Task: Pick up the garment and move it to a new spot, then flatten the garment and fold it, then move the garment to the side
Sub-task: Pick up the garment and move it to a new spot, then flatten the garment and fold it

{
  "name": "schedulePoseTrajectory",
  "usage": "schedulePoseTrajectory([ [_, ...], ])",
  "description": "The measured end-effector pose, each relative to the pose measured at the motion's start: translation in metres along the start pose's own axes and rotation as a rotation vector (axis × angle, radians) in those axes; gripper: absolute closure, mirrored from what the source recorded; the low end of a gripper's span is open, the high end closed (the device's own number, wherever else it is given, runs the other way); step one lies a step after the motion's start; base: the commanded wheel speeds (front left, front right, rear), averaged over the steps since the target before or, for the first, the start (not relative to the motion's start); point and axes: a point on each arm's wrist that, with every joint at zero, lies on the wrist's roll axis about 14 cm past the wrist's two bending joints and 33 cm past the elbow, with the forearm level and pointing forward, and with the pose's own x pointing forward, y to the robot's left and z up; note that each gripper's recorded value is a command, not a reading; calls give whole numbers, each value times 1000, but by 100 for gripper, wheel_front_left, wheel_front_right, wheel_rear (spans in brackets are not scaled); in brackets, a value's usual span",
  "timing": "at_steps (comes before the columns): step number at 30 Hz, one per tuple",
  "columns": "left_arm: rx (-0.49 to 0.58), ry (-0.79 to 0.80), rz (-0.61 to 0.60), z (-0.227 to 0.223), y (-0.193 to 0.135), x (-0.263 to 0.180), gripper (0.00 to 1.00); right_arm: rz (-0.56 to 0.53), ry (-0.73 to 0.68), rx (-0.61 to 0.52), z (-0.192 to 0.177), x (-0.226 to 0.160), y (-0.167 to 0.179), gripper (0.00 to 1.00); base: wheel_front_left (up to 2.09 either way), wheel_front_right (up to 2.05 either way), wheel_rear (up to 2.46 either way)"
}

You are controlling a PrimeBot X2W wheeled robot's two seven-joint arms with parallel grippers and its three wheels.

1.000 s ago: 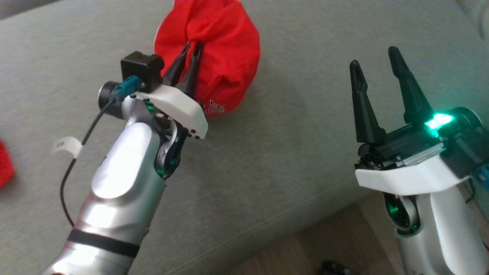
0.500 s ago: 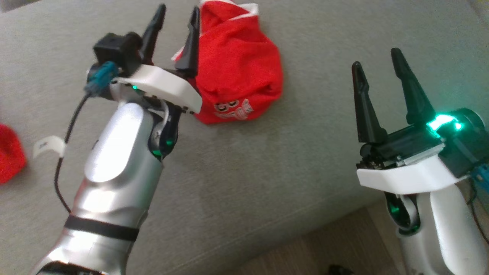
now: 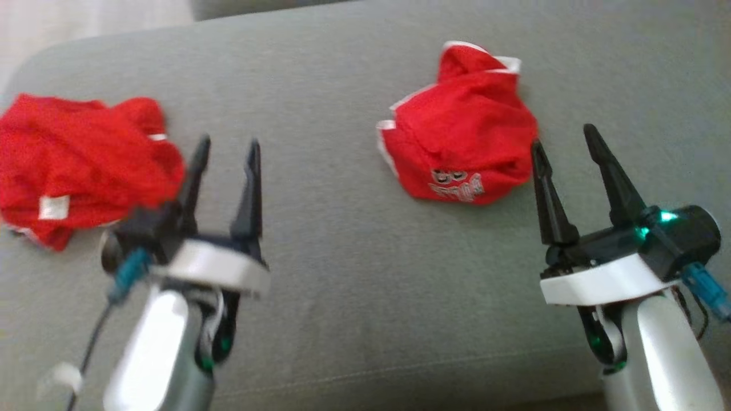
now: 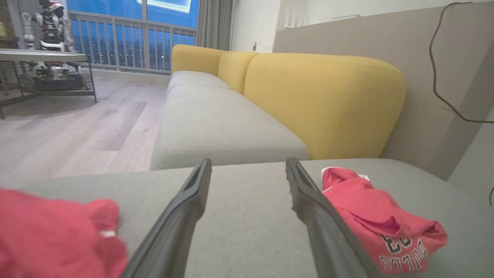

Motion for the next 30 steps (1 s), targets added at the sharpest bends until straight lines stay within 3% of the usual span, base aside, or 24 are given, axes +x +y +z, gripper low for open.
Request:
schedulePoseTrajectory([
  [10, 58, 9, 163, 6, 23, -81, 0, 66, 47, 36, -13, -10, 28, 0, 0, 0, 0],
  [30, 13, -36, 217, 19, 34, -88, 0, 56, 68, 44, -18, -18, 26, 0, 0, 0, 0],
])
